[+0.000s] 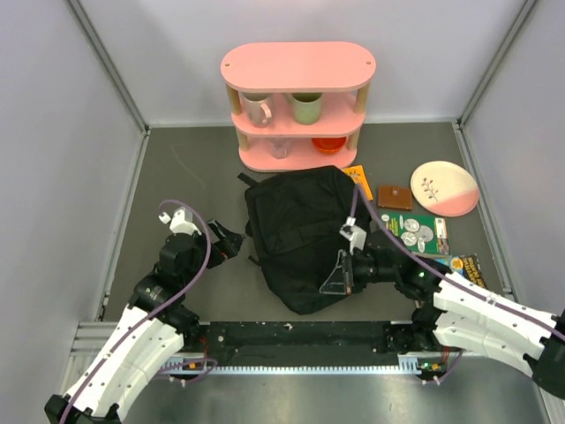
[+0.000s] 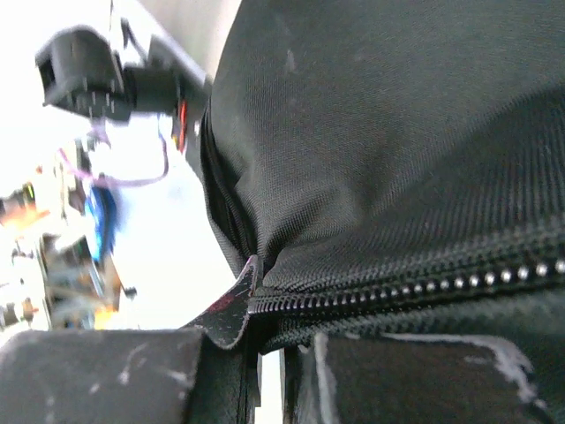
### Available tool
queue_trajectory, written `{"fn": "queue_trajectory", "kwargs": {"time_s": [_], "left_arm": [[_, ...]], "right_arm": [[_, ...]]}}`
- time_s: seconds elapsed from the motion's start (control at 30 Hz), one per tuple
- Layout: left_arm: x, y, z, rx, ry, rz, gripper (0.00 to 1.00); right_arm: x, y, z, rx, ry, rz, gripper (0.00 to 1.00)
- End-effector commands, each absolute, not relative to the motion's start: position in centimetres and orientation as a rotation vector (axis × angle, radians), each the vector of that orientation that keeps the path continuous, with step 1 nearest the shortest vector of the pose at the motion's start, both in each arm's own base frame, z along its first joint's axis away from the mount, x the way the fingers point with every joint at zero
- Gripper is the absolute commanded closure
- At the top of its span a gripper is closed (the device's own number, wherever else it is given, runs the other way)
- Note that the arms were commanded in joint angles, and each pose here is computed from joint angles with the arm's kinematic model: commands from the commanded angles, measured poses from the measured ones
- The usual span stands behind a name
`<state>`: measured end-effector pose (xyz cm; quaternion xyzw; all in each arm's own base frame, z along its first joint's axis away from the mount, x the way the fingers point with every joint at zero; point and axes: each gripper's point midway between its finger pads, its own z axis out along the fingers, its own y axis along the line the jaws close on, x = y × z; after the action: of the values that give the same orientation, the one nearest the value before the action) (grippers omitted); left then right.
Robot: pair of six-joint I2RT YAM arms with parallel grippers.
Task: Pack the student bag
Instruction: Unzip the student bag at the center of the board, then pick up the book from the center of the board.
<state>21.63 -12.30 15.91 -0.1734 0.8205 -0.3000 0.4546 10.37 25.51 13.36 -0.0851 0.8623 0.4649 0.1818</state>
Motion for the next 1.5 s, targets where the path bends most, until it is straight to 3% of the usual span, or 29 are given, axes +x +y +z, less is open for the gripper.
{"fn": "queue_trajectory", "kwargs": {"time_s": [0.0, 0.13, 0.37, 0.57, 0.63, 0.73, 0.8, 0.83, 0.87, 0.97, 1.13, 1.47], "left_arm": [[21.6, -11.1, 15.9, -0.419, 2.045, -0.645, 0.02], [22.0, -11.3, 17.0, -0.376, 2.04, -0.641, 0.01], [22.1, -10.5, 18.0, -0.375, 2.023, -0.589, 0.02], [21.6, -10.1, 18.0, -0.396, 2.02, -0.589, 0.01], [21.3, -10.2, 17.7, -0.403, 2.024, -0.599, 0.02], [21.0, -10.6, 17.2, -0.397, 2.046, -0.628, 0.02], [20.8, -10.9, 16.9, -0.388, 2.059, -0.643, 0.02], [20.8, -10.9, 16.9, -0.384, 2.062, -0.641, 0.02], [20.8, -11.0, 16.9, -0.377, 2.063, -0.644, 0.01], [20.8, -11.2, 17.2, -0.333, 2.071, -0.638, 0.02], [21.3, -13.3, 18.1, -0.158, 2.113, -0.688, 0.01], [23.2, -20.3, 21.6, 0.152, 2.102, -0.777, 0.01]], "right_arm": [[6.2, 27.9, 16.1, -0.716, 2.298, 1.476, 1.0], [5.0, 28.7, 15.6, -0.808, 2.29, 1.525, 1.0], [7.9, 32.0, 15.7, -0.829, 2.269, 1.476, 1.0], [14.9, 36.4, 14.9, -0.49, 2.368, 1.286, 1.0], [15.7, 38.4, 14.9, -0.392, 2.374, 1.364, 1.0], [15.4, 40.2, 15.1, -0.341, 2.375, 1.485, 0.81], [15.2, 39.9, 15.1, -0.341, 2.368, 1.48, 0.58], [15.2, 38.9, 14.0, -0.319, 2.4, 1.421, 0.51], [15.3, 38.1, 14.8, -0.31, 2.38, 1.391, 0.36], [15.8, 33.8, 14.5, -0.249, 2.394, 1.151, 0.18], [18.2, 25.8, 15.0, 0.005, 2.308, 0.841, 0.08], [21.7, 12.1, 15.1, 0.538, 2.175, 0.553, 0.07]]}}
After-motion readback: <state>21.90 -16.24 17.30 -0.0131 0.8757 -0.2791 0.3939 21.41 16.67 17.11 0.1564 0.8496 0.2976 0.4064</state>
